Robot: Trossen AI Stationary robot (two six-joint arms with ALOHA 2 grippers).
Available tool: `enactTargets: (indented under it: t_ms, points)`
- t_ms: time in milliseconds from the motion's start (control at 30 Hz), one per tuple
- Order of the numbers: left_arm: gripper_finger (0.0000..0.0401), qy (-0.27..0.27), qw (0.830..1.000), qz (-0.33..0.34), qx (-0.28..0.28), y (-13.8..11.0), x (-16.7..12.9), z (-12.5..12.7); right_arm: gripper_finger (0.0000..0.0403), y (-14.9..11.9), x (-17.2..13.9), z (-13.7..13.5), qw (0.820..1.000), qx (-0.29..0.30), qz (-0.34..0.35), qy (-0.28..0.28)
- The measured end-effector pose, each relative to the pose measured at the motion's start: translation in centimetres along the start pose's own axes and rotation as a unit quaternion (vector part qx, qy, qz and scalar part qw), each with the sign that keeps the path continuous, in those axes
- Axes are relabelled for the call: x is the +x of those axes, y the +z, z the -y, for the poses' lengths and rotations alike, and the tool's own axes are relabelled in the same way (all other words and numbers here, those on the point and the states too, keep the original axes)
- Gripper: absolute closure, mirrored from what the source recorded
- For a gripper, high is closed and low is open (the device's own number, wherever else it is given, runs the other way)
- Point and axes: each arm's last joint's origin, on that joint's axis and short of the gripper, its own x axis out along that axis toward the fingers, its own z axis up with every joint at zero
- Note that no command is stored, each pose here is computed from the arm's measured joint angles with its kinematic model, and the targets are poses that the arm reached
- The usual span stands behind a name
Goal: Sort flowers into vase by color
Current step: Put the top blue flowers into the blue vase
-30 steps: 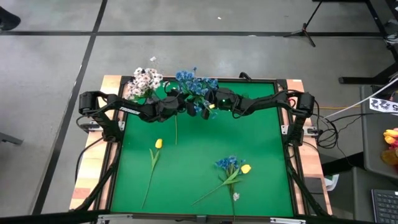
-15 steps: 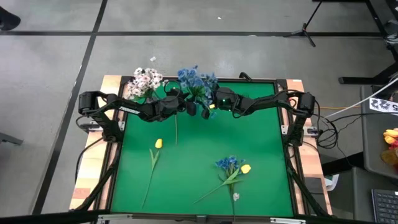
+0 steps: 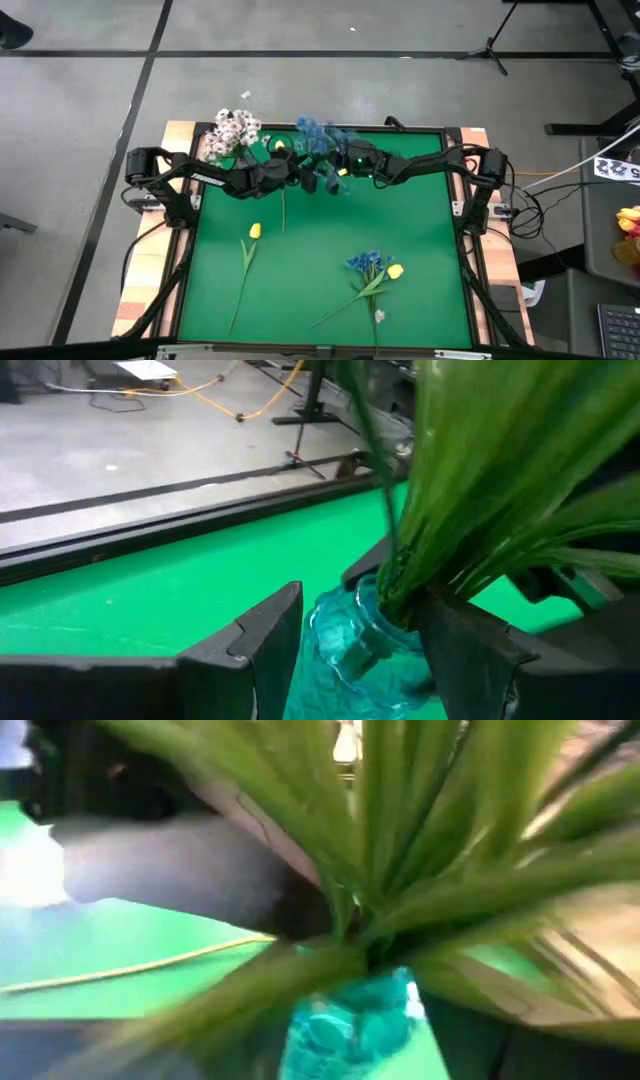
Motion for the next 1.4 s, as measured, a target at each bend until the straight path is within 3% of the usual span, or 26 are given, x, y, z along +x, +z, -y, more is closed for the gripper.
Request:
enactTargets:
  t_ms: [167,333,633,967,1300,1400]
  points:
    - [0.0210,-0.005,1.000,-0.003,0.009,-0.4,-0.4,0.6,0.0124,-0.1,0.0,-0.2,1.000,0.008,0.000,0.018]
    - [0.0209,-0.001,1.000,-0.006,-0.016,-0.4,-0.4,0.5,0.0105,0.0,0.1,-0.2,1.000,0.004,0.004,0.012]
    - [0.0209,-0.073,0.996,-0.047,-0.023,-0.5,-0.3,0.8,0.0150,0.0,0.0,0.0,0.999,-0.035,0.013,0.019]
    - [0.0209,-0.081,0.995,-0.046,-0.036,-0.2,-0.4,0.7,0.0253,0.0,0.0,0.2,0.999,-0.034,0.013,0.018]
    - [0.0209,-0.109,0.993,-0.056,-0.006,1.7,-2.3,0.8,0.0256,0.1,0.0,0.3,1.000,-0.028,0.011,0.009]
    - [0.0209,-0.090,0.992,-0.084,0.010,1.6,-2.8,0.3,0.0256,0.0,0.0,0.5,1.000,-0.027,0.007,-0.004]
